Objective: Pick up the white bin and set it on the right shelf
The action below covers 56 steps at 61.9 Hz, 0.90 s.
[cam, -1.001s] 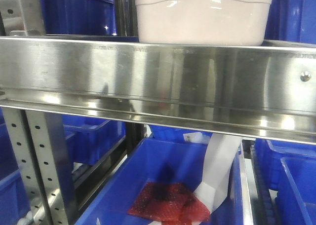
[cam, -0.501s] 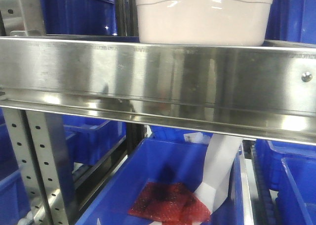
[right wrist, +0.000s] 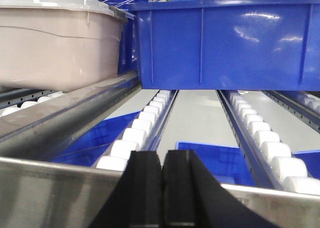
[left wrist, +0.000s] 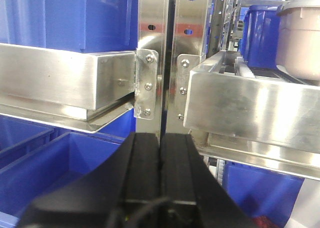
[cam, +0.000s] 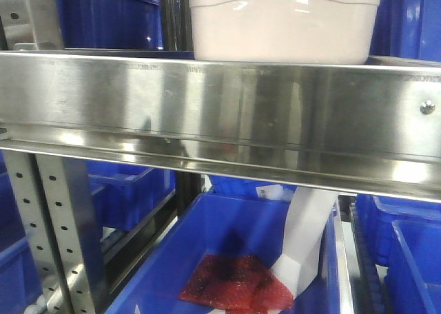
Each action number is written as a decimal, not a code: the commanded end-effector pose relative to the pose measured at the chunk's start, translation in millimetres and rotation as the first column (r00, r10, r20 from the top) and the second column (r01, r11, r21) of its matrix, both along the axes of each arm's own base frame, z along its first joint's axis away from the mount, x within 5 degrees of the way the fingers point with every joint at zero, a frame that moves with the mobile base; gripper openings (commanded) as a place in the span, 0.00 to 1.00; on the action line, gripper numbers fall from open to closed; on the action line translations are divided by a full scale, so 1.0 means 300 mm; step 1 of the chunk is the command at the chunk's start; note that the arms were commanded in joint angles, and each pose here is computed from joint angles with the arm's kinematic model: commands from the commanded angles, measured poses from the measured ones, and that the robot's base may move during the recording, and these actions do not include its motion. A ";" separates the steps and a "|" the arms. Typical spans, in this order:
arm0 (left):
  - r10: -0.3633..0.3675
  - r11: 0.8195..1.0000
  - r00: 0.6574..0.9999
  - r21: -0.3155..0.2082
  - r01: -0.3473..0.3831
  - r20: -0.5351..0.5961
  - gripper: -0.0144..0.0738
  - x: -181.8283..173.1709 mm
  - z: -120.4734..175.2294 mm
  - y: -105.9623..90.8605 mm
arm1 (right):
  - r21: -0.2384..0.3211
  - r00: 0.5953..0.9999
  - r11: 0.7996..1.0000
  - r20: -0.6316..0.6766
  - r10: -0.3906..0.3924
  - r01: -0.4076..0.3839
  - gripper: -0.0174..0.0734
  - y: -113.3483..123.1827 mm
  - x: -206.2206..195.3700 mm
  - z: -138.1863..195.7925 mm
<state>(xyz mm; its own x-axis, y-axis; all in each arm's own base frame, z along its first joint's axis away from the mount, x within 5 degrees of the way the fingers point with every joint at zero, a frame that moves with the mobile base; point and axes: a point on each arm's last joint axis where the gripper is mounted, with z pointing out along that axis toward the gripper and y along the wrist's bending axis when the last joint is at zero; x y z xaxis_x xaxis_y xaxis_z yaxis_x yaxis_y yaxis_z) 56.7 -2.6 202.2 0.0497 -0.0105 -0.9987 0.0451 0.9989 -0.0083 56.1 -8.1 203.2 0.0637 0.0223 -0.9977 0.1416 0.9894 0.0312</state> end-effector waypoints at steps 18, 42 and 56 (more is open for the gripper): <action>0.015 1.000 0.996 -0.021 -0.013 0.087 0.03 -0.004 0.018 0.004 | -0.026 0.994 1.000 0.113 -0.002 0.005 0.28 0.000 -0.009 0.035; 0.015 1.000 0.996 -0.021 -0.013 0.087 0.03 -0.004 0.018 0.004 | -0.026 0.994 1.000 0.113 -0.002 0.005 0.28 0.000 -0.009 0.035; 0.015 1.000 0.996 -0.021 -0.013 0.087 0.03 -0.004 0.018 0.004 | -0.026 0.994 1.000 0.113 -0.002 0.005 0.28 0.000 -0.009 0.035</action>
